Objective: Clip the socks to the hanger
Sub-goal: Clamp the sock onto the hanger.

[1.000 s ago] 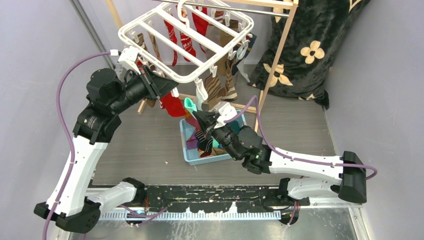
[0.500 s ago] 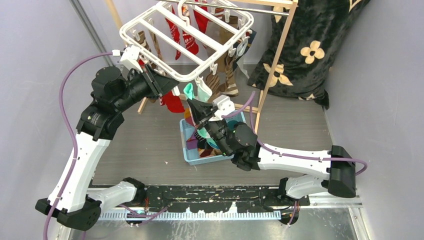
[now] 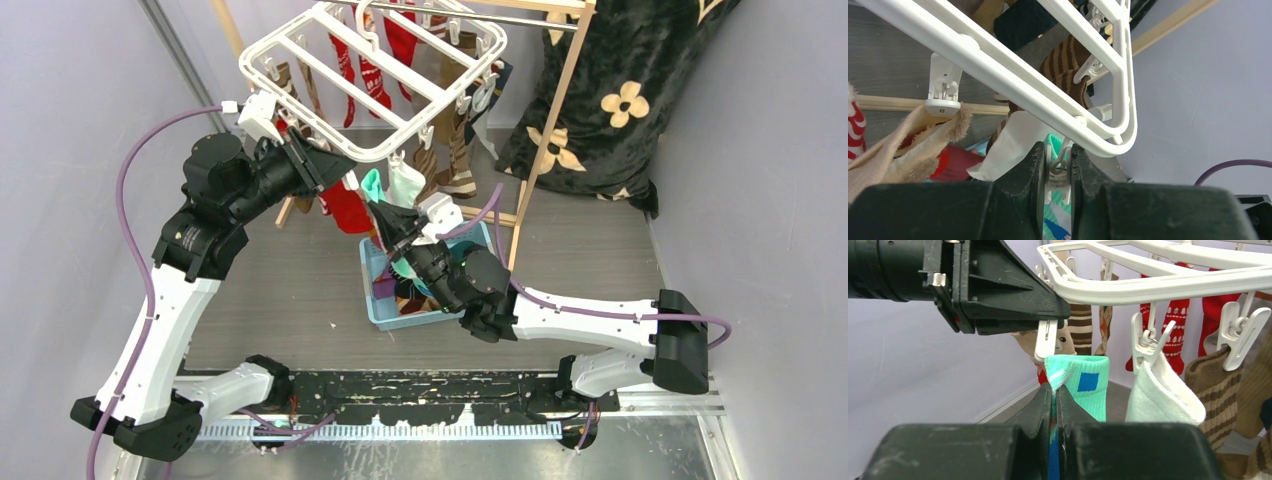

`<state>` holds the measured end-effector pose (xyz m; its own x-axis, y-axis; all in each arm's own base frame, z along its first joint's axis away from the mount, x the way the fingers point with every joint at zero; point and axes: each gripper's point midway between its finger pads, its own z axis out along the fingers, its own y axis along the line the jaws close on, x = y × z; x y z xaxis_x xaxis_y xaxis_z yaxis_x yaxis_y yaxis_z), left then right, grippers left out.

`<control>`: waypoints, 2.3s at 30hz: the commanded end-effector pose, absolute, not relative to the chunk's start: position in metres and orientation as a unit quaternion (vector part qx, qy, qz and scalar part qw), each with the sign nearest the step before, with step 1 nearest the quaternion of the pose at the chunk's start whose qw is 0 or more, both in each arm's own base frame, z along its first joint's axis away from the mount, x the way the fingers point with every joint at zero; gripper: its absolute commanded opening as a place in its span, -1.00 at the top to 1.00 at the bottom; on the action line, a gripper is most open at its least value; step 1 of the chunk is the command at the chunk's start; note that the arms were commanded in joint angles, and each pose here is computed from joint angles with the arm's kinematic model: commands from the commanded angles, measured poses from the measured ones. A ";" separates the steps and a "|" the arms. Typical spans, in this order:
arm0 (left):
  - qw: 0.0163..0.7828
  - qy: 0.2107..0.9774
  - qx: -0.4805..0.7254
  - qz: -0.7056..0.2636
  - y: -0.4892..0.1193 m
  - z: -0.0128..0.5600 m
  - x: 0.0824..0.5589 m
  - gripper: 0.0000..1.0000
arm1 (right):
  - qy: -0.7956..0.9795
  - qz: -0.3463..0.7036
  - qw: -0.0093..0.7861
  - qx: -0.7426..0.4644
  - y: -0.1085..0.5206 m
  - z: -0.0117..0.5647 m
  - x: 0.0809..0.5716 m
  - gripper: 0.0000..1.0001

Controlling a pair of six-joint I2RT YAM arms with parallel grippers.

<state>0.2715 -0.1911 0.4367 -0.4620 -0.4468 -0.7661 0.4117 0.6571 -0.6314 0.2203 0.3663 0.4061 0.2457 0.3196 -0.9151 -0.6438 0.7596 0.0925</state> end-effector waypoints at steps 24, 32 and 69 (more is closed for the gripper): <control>0.535 0.749 -0.035 -0.389 -0.179 0.439 0.277 1.00 | 0.485 0.318 0.800 -0.156 0.372 0.443 0.208 0.98; 0.535 0.751 -0.034 -0.384 -0.178 0.436 0.276 1.00 | 0.478 0.316 0.804 -0.158 0.375 0.450 0.209 0.98; 0.542 0.767 -0.040 -0.341 -0.165 0.420 0.280 -0.42 | 0.467 0.311 0.813 -0.159 0.377 0.466 0.209 0.36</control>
<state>0.2801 -0.1774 0.4181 -0.4429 -0.4391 -0.7817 0.3381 0.7257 -0.5992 0.2185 0.3918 0.4197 0.3538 0.2543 -0.9001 -0.6351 0.7718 -0.0315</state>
